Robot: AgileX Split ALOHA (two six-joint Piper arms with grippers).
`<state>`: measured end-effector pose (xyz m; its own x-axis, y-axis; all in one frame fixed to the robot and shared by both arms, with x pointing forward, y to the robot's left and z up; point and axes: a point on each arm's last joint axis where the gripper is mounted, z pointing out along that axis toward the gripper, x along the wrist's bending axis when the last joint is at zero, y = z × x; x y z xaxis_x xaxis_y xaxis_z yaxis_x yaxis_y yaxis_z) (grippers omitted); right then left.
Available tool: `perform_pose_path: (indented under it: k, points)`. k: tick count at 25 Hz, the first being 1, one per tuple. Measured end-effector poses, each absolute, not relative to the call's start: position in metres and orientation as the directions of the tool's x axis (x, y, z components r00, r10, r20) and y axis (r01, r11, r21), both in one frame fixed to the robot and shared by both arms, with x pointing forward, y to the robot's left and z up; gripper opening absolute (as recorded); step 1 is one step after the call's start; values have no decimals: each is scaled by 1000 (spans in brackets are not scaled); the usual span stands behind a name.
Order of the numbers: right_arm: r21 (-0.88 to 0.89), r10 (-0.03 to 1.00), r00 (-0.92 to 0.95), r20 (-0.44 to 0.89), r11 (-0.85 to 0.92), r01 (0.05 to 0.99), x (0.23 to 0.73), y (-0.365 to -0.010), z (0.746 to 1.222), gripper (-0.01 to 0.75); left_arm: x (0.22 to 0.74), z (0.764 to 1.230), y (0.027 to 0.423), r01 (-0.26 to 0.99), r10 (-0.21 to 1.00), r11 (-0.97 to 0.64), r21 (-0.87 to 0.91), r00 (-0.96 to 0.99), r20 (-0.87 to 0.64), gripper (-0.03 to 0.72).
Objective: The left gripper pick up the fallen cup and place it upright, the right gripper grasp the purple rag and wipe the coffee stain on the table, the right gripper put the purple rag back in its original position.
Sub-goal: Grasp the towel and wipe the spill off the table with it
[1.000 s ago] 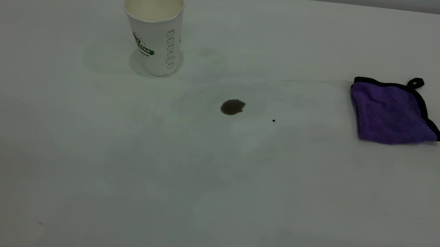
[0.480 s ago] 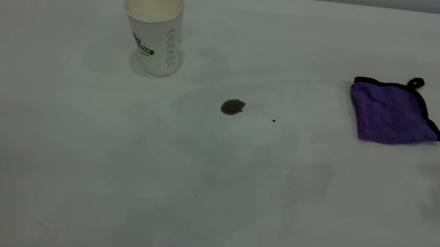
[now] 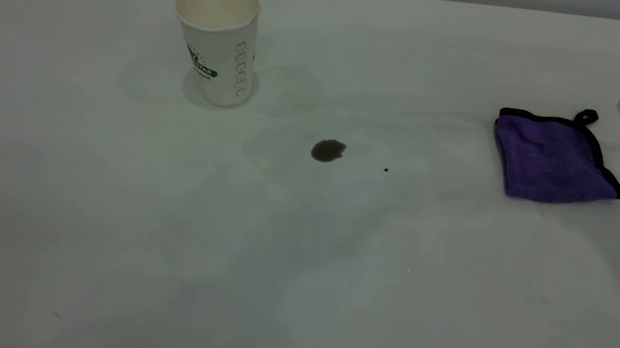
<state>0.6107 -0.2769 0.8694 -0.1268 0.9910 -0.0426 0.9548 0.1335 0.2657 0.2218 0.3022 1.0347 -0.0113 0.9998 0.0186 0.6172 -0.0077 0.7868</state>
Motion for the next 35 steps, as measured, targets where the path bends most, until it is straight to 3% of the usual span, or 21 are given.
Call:
perform_pose_path:
  k: [6, 16, 21, 23, 25, 29, 30, 35]
  points:
    - [186, 988, -150, -33, 153, 970, 643, -272, 818, 728, 222, 1035, 302, 617, 1000, -8, 787, -11, 19, 316]
    - [186, 975, -223, -5, 220, 958, 665, -259, 788, 719, 222, 1035, 302, 617, 1000, -8, 787, -11, 19, 316]
    - [158, 970, -242, -2, 239, 958, 667, -253, 769, 673, 222, 1035, 302, 617, 1000, -8, 787, -11, 19, 316]
    - [150, 970, -243, 0, 240, 959, 668, -253, 767, 613, 222, 1035, 302, 617, 1000, -8, 787, -11, 19, 316]
    - [150, 971, -239, 2, 236, 960, 669, -253, 767, 500, 222, 1035, 302, 617, 1000, -8, 787, -11, 19, 316]
    - [150, 978, -204, 44, 195, 969, 669, -247, 766, 143, 222, 1035, 302, 617, 1000, -8, 787, -11, 19, 316]
    - [149, 976, -211, 50, 202, 968, 670, -244, 767, 88, 222, 1035, 302, 617, 1000, -8, 787, -11, 19, 316]
    - [142, 946, -307, 102, 292, 946, 677, -198, 777, 61, 222, 1035, 302, 617, 1000, -8, 787, -11, 19, 316]
